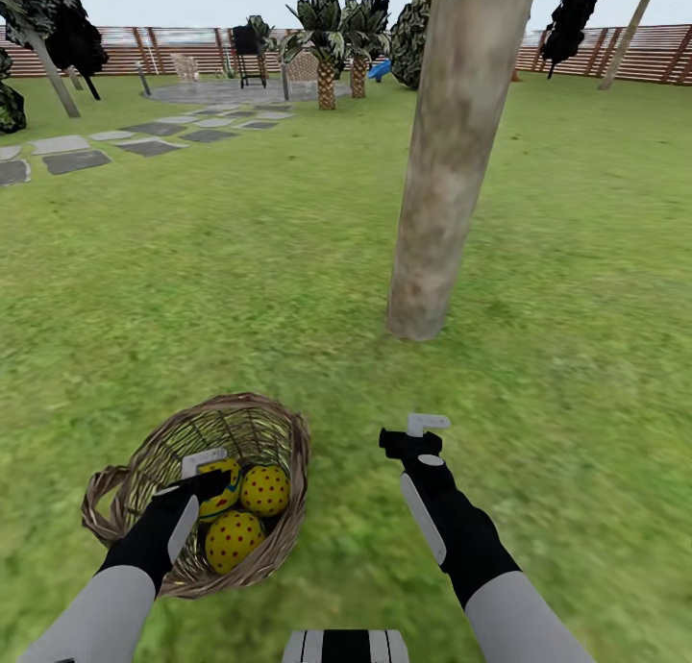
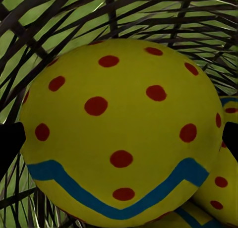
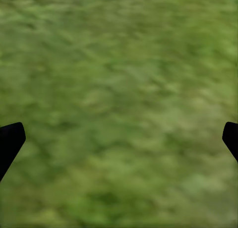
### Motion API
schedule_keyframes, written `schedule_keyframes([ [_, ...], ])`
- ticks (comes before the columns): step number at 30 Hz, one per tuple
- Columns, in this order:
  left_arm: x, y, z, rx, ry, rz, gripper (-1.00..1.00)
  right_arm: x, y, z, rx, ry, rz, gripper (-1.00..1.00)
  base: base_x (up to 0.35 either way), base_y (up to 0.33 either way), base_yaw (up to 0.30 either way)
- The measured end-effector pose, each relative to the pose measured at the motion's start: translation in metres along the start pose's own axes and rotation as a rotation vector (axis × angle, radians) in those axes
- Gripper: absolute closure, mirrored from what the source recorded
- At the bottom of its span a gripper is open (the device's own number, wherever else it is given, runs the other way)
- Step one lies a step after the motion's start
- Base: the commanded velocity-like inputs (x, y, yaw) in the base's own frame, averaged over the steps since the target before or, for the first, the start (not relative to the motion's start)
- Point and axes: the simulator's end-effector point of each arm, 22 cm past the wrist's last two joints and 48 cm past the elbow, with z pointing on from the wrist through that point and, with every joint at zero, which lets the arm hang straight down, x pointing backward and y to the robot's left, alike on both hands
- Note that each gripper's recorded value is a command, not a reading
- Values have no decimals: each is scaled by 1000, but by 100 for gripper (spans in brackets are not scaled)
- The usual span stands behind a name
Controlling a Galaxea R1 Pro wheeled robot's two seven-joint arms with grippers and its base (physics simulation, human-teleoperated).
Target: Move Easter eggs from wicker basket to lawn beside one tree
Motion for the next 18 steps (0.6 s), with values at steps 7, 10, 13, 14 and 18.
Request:
schedule_keyframes([
  [7,-1,0,0,0,-1,0,-100,0,0,0,0,0,0,-100,0,0,0],
  [10,6,1,4,-3,10,2,-100,7,0,4,1,12,0,-100,0,0,0],
  [13,5,0,4,-2,10,2,-100,7,0,4,1,12,-1,-100,0,0,0],
  [14,5,0,4,-2,10,2,-100,7,0,4,2,12,-1,-100,0,0,0],
  [18,6,0,4,-2,11,3,-100,7,0,4,1,12,-1,-100,0,0,0],
])
